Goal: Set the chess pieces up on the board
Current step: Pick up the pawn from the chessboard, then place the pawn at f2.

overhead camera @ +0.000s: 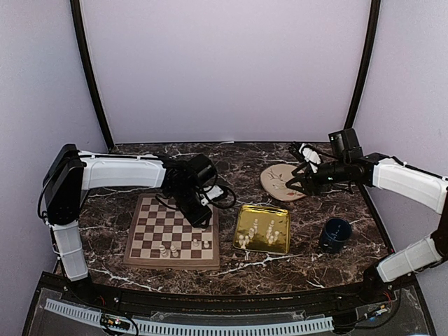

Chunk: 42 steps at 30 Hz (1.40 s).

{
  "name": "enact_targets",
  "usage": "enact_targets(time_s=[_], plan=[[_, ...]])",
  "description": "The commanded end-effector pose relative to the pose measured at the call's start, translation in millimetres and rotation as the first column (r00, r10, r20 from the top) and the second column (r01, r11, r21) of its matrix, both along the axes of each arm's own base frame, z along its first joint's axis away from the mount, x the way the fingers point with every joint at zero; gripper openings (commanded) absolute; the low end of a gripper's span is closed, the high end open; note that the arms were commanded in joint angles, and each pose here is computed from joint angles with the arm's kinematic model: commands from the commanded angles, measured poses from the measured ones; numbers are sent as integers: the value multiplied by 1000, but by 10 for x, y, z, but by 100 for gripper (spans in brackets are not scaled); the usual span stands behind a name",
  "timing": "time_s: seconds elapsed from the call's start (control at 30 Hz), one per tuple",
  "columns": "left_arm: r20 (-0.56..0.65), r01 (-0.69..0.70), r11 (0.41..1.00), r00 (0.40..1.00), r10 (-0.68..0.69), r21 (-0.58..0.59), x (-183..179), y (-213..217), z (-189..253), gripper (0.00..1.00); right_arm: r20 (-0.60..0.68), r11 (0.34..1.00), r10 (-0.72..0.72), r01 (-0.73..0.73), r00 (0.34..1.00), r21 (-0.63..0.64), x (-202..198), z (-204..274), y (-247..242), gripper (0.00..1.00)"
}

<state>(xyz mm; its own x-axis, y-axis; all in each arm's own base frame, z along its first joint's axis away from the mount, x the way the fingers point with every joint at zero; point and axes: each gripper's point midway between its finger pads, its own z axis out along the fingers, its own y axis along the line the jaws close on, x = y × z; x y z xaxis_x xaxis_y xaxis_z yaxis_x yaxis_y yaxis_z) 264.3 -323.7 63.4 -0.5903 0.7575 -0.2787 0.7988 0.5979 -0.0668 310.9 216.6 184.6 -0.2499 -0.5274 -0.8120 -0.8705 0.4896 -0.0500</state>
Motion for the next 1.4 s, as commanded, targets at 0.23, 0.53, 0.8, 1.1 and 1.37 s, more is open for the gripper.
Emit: enact_targets(time_s=[0.23,0.53,0.8,1.1,1.37], plan=[[-2,-7,999,1000,7,41,-8,65,21,20,3,999,30,-30,1000,18,-14,7,44,52],[5,-7,1000,1000,7,31,-75,139,265,6,-2,999,36,-36,999,17,-23,-9,49,51],[-13,27,999,1000,-28,-22,-342,300,454,7,-9,999,43,-43,999,16,-23,-25,58,51],[-79,17,1000,997,-15,24,-561,513,240,7,-13,999,48,-48,999,12,-30,-41,67,51],[-128,16,1000,992,-15,8,-668,506,130,7,-18,999,51,-51,999,6,-33,-70,66,51]])
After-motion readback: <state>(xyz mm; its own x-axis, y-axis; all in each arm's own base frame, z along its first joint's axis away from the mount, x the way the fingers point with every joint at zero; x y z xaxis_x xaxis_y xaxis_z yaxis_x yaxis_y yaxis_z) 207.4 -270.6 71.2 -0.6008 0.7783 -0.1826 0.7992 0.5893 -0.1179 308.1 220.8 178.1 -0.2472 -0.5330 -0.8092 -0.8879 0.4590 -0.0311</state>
